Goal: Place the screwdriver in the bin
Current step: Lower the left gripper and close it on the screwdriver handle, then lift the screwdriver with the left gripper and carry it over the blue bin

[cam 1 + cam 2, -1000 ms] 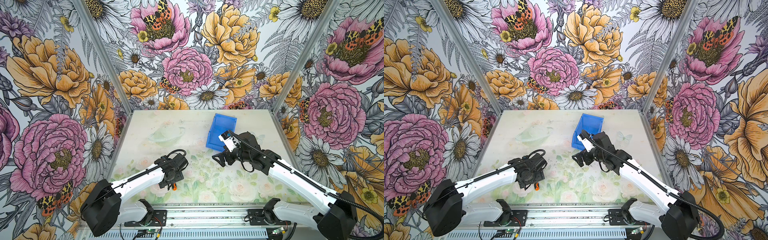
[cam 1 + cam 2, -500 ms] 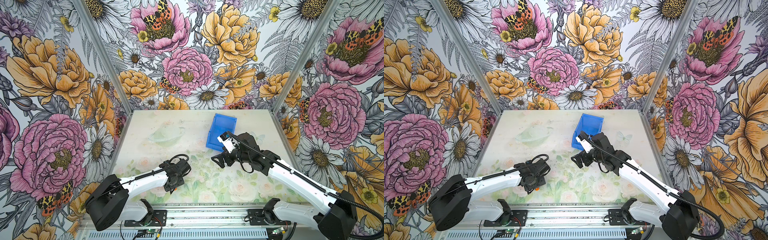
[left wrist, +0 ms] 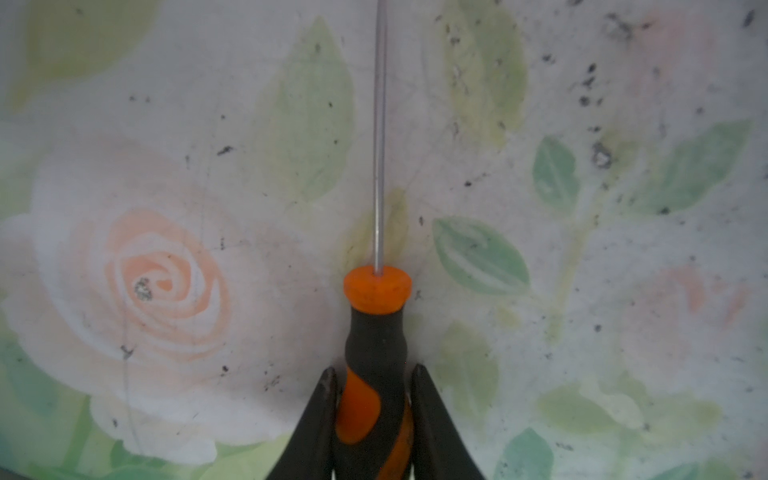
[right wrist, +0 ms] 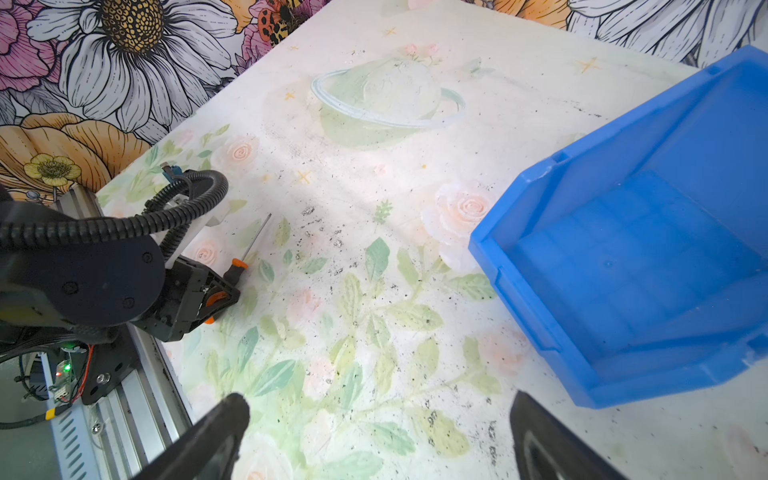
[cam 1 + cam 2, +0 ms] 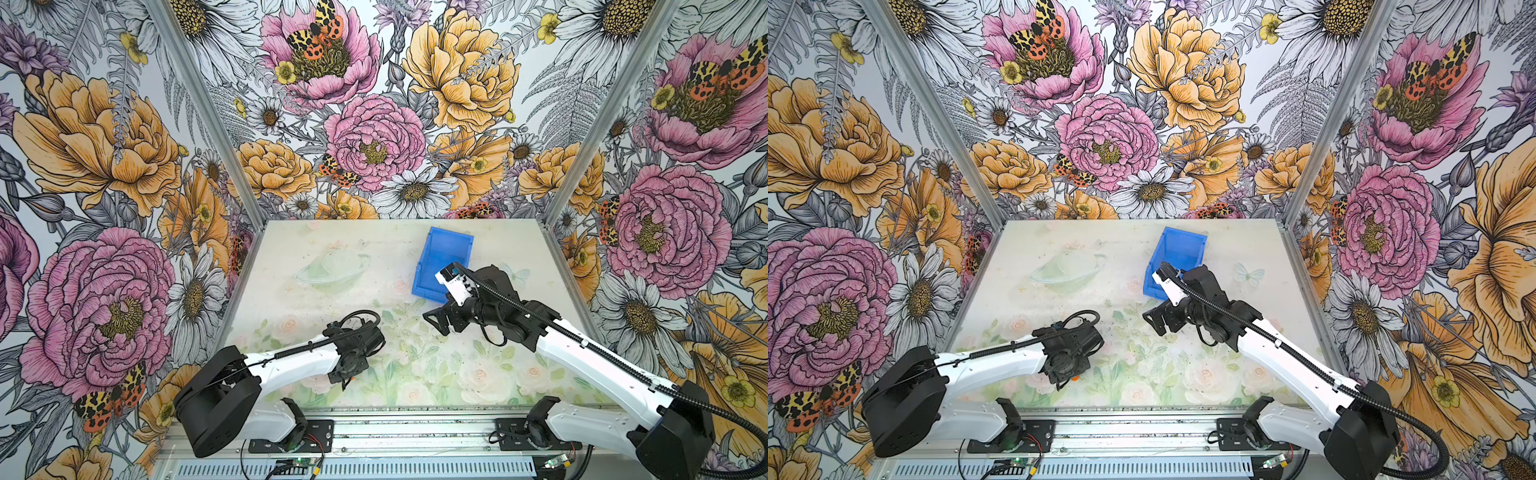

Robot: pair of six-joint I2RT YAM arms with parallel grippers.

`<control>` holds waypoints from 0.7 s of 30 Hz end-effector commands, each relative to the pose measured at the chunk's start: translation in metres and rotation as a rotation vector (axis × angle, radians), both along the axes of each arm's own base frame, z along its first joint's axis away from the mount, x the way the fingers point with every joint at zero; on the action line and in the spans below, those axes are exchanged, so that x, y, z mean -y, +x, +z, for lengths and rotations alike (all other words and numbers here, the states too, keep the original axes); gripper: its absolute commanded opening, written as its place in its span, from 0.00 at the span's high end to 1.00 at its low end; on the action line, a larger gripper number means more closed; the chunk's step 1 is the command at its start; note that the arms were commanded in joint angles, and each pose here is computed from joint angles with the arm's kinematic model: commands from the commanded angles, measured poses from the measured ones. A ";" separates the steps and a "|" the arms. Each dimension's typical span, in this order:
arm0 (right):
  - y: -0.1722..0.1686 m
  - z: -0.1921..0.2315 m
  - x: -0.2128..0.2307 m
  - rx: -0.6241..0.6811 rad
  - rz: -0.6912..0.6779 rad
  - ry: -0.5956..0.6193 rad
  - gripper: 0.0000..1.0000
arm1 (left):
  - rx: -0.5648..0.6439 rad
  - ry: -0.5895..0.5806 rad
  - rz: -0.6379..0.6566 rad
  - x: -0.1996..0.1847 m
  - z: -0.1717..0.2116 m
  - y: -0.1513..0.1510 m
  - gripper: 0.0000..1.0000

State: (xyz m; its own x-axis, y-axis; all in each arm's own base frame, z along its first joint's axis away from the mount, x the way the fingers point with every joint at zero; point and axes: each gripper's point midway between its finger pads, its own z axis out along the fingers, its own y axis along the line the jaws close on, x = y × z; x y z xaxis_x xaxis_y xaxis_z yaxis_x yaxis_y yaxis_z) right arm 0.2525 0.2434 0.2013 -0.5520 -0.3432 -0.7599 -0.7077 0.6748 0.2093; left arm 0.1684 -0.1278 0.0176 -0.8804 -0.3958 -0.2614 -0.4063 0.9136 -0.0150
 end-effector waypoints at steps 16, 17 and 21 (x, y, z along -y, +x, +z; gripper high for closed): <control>0.024 0.008 0.077 -0.039 -0.385 0.125 0.01 | 0.237 -0.133 -0.329 0.118 0.100 0.117 0.85; 0.025 0.008 0.080 -0.042 -0.399 0.130 0.01 | 0.254 -0.134 -0.353 0.126 0.107 0.127 0.86; 0.025 0.001 0.090 -0.062 -0.437 0.133 0.02 | 0.312 -0.132 -0.452 0.154 0.131 0.166 0.86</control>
